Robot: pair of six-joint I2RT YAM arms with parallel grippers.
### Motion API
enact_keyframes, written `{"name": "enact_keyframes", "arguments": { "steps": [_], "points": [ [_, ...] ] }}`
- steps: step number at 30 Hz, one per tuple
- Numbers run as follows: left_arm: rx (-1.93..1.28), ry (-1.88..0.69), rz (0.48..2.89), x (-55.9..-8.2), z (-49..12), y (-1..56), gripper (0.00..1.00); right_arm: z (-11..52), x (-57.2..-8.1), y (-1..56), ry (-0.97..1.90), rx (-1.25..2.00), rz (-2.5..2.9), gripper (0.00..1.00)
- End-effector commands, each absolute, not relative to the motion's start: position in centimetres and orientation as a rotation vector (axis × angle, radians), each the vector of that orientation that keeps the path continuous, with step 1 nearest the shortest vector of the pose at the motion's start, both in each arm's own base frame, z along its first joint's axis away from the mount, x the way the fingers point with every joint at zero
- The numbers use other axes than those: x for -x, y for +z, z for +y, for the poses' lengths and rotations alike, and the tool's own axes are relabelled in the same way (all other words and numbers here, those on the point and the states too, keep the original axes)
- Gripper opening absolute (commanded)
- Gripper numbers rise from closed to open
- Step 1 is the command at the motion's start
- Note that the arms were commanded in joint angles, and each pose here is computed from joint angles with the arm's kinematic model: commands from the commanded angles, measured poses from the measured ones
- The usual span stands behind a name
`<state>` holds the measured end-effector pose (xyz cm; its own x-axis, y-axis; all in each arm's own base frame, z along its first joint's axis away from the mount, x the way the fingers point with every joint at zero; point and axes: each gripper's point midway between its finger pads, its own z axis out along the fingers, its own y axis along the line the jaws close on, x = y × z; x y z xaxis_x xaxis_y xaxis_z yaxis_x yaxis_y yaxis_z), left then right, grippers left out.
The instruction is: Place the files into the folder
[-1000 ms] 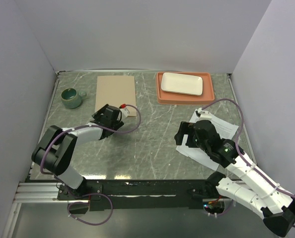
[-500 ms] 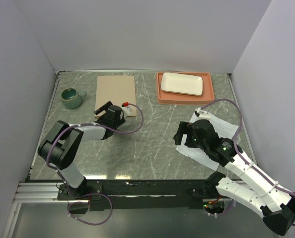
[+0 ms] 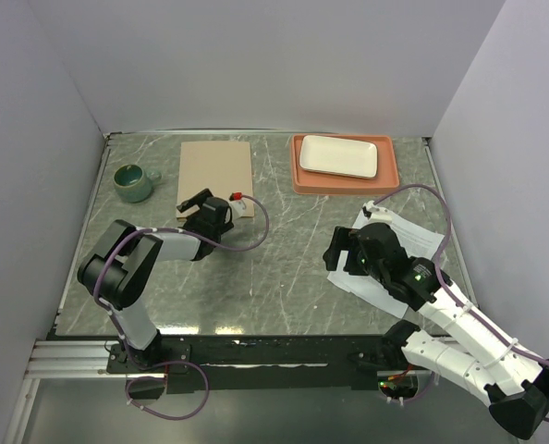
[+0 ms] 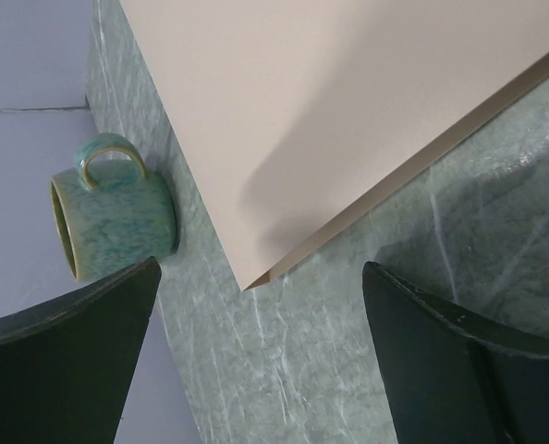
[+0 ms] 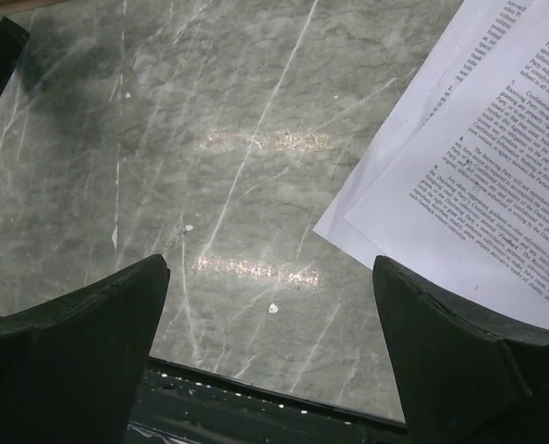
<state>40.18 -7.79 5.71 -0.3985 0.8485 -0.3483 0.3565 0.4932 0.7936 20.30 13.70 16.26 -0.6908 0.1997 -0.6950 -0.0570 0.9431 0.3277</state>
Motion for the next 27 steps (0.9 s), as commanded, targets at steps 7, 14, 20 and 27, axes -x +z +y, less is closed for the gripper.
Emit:
{"name": "enact_keyframes", "arguments": {
  "steps": [7,14,20,27],
  "points": [
    [-0.904,0.812,1.89,-42.1,-8.8,8.9,0.98,14.1,-20.8,17.6,0.451,-0.126,2.255,0.98],
    [-0.896,0.86,1.875,-42.8,-8.7,8.6,0.98,13.7,-20.5,17.2,0.446,-0.139,2.255,0.98],
    [-0.909,0.918,1.852,-43.3,-8.4,8.0,0.99,13.6,-20.5,17.1,0.442,-0.149,2.254,0.97],
    [-0.883,0.955,1.826,-43.8,-8.2,8.2,0.94,13.7,-20.5,17.3,0.459,-0.162,2.242,0.93]
  ]
}}
